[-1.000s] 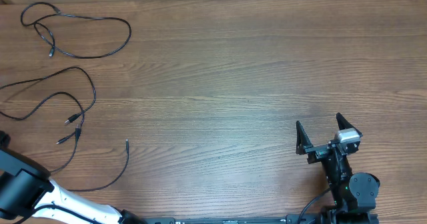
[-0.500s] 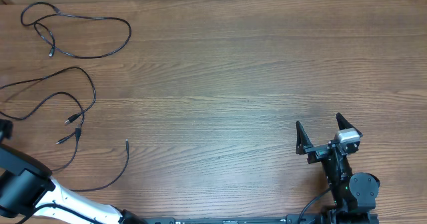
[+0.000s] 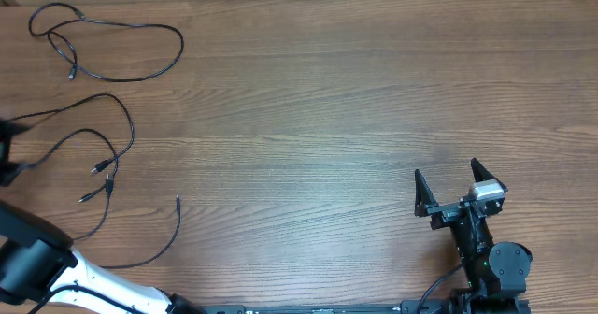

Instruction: Untangle cables

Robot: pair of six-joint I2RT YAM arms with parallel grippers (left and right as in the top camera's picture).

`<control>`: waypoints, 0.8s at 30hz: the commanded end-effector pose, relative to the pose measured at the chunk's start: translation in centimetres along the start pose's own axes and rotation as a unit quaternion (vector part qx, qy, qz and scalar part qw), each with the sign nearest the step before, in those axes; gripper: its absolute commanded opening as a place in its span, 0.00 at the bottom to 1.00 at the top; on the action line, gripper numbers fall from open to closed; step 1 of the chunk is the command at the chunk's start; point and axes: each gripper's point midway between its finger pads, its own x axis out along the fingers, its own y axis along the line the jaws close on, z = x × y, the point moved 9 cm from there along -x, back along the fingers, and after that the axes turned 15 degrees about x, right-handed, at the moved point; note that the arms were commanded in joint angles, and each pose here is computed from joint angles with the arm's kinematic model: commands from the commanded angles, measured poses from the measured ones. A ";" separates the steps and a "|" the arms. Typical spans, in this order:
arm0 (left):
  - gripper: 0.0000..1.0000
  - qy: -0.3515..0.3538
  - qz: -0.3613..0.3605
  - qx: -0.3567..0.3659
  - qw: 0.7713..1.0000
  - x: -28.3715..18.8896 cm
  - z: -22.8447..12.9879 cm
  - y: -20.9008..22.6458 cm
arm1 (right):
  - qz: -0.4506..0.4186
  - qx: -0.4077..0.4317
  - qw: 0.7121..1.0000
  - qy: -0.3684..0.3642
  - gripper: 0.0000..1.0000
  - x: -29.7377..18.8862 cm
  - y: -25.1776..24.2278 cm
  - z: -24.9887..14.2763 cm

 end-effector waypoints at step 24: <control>0.95 0.080 0.077 0.187 0.976 -2.2 -7.8 -11.0 | -0.002 -0.001 1.000 -0.002 1.00 0.0 -0.1 -0.2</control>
